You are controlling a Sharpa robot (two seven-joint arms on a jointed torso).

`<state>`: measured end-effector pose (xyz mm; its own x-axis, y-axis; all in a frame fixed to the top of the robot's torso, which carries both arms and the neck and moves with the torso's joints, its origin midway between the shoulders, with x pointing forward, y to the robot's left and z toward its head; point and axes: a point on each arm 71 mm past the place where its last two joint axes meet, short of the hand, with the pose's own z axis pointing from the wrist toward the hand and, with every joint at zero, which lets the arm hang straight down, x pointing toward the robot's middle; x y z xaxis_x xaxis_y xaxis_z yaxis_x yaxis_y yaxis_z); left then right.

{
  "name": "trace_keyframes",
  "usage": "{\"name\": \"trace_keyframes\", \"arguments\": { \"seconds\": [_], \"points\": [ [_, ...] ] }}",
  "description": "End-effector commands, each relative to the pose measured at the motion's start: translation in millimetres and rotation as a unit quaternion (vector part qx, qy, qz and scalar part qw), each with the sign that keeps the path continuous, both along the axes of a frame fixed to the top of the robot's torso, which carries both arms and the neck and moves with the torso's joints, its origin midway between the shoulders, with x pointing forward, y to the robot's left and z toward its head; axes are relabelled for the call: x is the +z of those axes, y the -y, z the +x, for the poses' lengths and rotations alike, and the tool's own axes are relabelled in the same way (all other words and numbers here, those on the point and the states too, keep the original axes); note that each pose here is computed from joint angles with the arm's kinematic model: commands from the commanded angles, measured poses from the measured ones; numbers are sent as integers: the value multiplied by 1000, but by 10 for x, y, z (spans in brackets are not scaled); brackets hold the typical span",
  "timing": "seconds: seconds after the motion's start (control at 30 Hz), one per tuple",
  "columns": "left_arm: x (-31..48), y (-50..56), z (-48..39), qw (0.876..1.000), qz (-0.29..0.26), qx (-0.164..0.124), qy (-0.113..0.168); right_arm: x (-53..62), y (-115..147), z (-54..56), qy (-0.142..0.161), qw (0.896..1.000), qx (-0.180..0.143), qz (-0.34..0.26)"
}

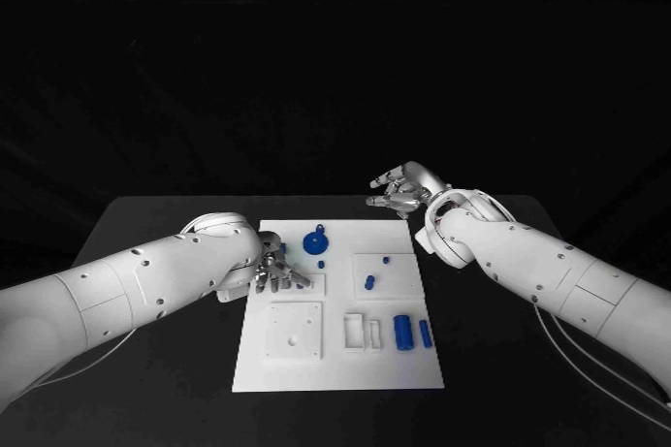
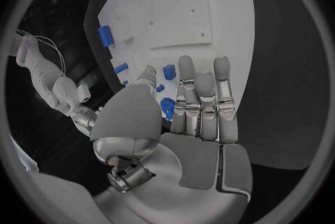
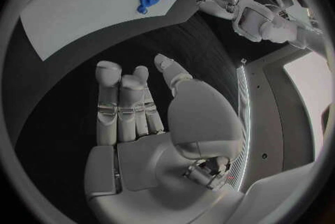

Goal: Assemble the parts on the task board

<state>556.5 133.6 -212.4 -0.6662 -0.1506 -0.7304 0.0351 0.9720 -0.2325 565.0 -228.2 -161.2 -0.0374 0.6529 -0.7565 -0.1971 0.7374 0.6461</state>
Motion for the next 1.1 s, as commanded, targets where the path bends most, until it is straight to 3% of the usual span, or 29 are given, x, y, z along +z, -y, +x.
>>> {"name": "trace_keyframes", "arguments": {
  "seconds": [0.03,0.3,0.5,0.63,0.8,1.1],
  "points": [
    [44,-20,-10,1000,-12,10,-3,-7,9,-1,-2,1000,1,3],
    [218,-118,6,999,-40,23,-5,-10,62,5,2,1000,-8,7],
    [351,-181,59,997,-68,36,21,-18,94,6,0,1000,-12,9],
    [453,-261,140,995,-76,49,40,-19,98,2,-2,1000,-13,12],
    [514,-351,250,994,-75,61,49,-15,97,-2,-3,1000,-14,13],
    [542,-426,456,995,-53,60,58,-13,84,-2,-1,1000,-15,15]
  ]
}}
